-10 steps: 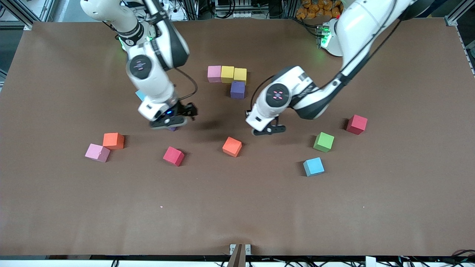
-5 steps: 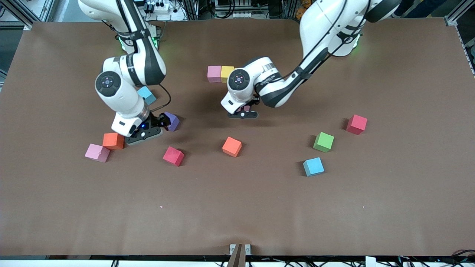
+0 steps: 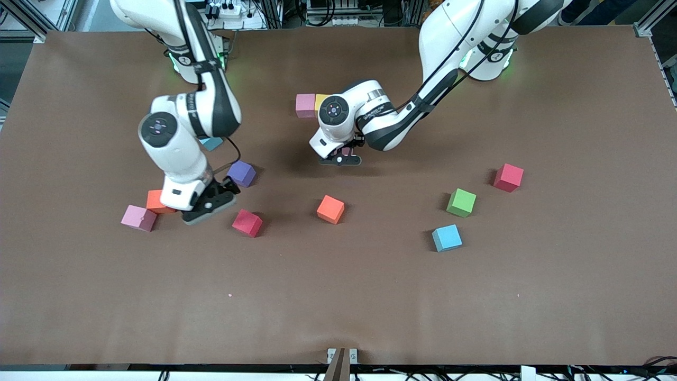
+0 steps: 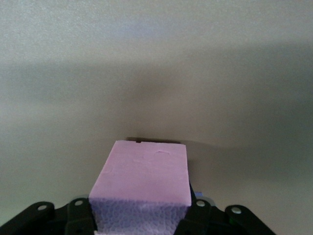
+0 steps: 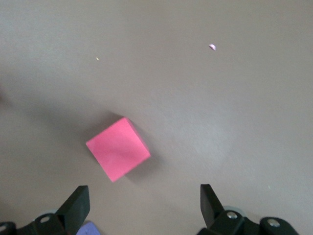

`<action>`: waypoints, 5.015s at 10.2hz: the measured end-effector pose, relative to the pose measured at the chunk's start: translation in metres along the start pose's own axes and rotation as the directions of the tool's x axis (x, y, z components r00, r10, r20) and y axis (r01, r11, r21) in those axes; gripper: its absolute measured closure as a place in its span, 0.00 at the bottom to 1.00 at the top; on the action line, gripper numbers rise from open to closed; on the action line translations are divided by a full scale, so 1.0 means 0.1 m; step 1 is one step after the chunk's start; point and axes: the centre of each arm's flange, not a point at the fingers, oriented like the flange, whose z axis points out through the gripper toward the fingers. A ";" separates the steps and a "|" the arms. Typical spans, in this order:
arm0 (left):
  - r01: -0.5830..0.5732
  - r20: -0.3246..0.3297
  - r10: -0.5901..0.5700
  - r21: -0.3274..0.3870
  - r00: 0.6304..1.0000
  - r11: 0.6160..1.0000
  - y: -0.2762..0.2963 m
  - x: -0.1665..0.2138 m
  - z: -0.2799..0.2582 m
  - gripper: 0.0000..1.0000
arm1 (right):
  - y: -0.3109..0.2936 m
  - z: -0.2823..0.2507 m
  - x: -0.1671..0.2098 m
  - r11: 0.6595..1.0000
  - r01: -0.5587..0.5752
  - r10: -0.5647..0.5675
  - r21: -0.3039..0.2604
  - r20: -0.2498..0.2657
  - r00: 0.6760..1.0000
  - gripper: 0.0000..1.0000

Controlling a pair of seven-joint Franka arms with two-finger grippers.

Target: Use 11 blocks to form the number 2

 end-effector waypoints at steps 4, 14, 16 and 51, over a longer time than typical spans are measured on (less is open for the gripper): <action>0.008 -0.008 -0.008 0.013 1.000 1.000 0.10 -0.02 0.10 0.41 | 0.41 0.70 -0.12 0.984 0.110 -0.110 0.138 -0.007 0.994 0.00; 0.019 -0.032 -0.019 0.016 0.999 1.000 0.15 0.02 0.07 0.41 | 0.15 0.83 0.01 0.946 0.224 -0.221 0.233 -0.041 0.974 0.00; 0.010 -0.037 -0.010 0.018 0.999 1.000 0.19 -0.02 0.08 0.41 | 0.04 0.90 0.04 0.941 0.255 -0.251 0.224 -0.046 0.967 0.00; 0.529 -0.202 -0.545 -0.129 0.814 0.839 -3.36 2.37 -0.76 0.00 | -2.38 0.53 -0.25 0.607 0.748 -0.735 0.268 -0.168 0.657 0.43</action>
